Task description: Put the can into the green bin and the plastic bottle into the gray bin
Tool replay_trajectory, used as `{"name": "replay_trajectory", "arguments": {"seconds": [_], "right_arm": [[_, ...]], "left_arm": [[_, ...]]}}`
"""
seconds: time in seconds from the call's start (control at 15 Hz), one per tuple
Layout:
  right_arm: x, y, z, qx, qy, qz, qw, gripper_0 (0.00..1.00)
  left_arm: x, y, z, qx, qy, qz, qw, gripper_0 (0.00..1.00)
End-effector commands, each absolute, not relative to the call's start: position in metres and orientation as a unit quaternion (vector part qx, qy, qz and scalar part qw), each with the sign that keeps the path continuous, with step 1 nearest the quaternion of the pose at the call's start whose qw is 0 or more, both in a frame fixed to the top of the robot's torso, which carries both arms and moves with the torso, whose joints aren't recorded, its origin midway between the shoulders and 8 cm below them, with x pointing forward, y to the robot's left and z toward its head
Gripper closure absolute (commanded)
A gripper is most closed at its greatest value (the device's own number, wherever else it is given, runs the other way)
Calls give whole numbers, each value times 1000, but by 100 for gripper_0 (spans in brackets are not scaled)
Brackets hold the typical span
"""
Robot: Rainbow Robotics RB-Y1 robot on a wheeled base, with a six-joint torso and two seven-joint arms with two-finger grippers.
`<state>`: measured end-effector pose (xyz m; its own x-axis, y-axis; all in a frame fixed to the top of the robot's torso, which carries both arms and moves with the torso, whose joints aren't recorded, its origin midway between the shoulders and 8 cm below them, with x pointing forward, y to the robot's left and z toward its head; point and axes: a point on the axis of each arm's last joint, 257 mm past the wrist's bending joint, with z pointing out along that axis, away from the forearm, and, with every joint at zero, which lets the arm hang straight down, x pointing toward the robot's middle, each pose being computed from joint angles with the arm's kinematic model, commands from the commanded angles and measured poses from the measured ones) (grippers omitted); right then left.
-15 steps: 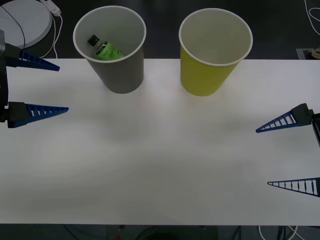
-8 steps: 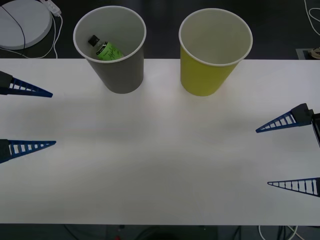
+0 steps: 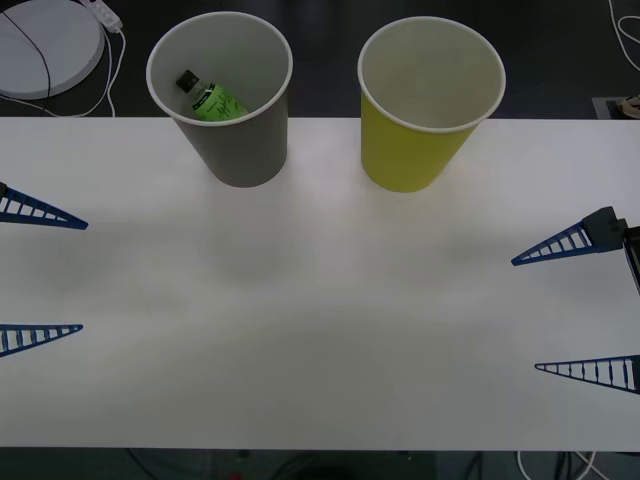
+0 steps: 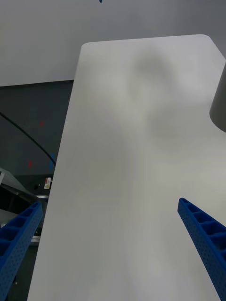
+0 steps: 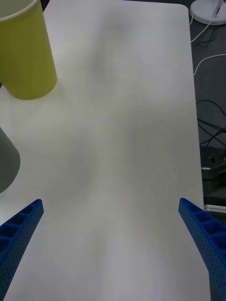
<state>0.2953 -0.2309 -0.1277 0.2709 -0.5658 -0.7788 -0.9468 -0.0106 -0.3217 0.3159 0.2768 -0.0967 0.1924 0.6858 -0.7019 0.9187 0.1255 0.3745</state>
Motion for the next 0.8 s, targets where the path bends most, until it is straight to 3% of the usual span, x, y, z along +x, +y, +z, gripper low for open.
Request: {"name": "replay_trajectory", "arguments": {"seconds": [0.07,0.8], "right_arm": [[295,-231,-128,-675,561,224,425,0],[295,-231,-128,-675,561,224,425,0]], "left_arm": [[315,276,-96,649,616,-140,424,0],[311,274,-97,656,610,-142,421,0]]}}
